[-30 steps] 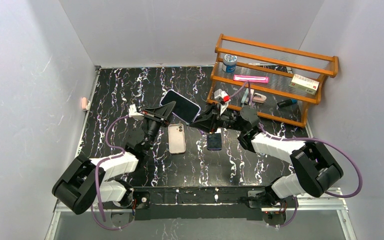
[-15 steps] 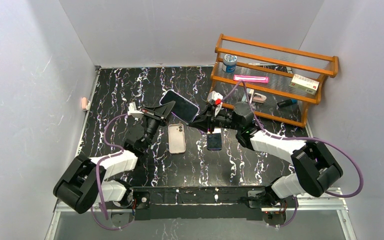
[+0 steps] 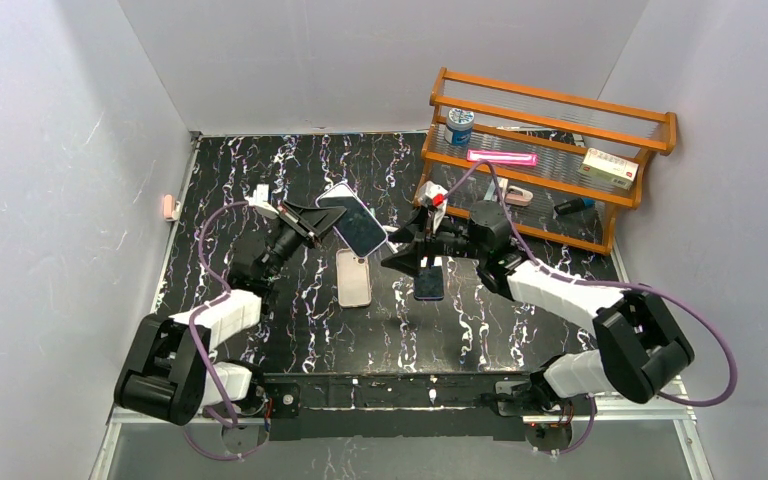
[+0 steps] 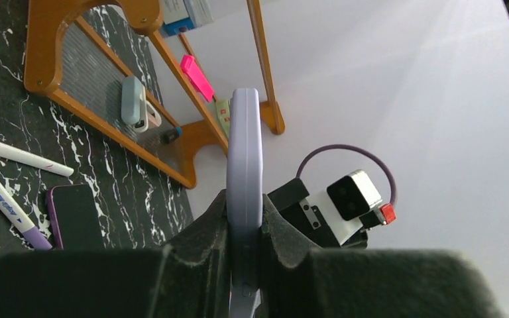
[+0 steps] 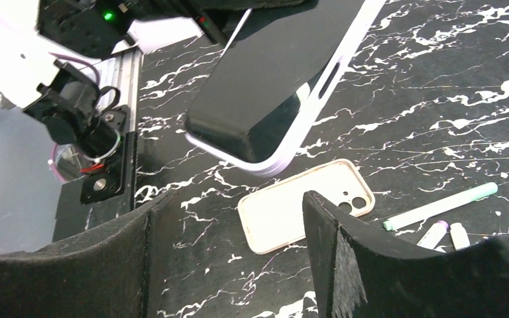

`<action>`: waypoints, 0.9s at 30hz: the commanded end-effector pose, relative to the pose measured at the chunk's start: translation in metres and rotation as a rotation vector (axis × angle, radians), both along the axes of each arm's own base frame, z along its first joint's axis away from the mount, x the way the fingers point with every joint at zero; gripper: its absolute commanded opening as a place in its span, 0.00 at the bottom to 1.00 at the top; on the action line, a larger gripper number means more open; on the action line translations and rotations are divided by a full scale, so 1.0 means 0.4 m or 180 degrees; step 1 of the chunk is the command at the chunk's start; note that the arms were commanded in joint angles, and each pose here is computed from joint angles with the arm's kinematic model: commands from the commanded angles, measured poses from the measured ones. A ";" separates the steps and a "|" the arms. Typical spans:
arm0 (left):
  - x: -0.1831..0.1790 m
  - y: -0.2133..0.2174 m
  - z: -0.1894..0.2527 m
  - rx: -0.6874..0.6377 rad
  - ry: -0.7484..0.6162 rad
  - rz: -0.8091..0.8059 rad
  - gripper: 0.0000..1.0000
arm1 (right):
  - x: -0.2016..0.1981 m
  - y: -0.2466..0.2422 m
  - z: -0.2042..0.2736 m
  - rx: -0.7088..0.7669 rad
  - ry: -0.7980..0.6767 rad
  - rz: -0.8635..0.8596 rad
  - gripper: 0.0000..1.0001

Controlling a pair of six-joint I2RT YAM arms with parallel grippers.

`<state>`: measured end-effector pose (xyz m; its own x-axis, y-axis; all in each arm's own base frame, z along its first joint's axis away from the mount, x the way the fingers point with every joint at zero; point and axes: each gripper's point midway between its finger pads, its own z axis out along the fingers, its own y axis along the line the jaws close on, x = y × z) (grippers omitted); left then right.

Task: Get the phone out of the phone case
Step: Remove the phone case from the phone.

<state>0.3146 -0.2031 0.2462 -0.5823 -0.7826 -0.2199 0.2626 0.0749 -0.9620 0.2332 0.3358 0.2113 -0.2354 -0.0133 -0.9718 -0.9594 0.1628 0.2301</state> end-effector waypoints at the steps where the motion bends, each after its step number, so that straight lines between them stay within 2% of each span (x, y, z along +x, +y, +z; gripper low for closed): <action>1: -0.059 -0.020 0.125 0.0205 -0.0691 -0.0568 0.00 | -0.052 -0.020 0.048 0.0018 -0.0024 0.0232 0.76; 10: -0.115 -0.048 0.142 0.0566 -0.0978 -0.1199 0.00 | -0.089 -0.028 0.070 -0.0026 -0.0071 0.0561 0.78; 27: -0.148 -0.052 0.187 0.0617 -0.1195 -0.1309 0.00 | -0.132 0.015 0.132 0.0152 -0.0067 0.1252 0.69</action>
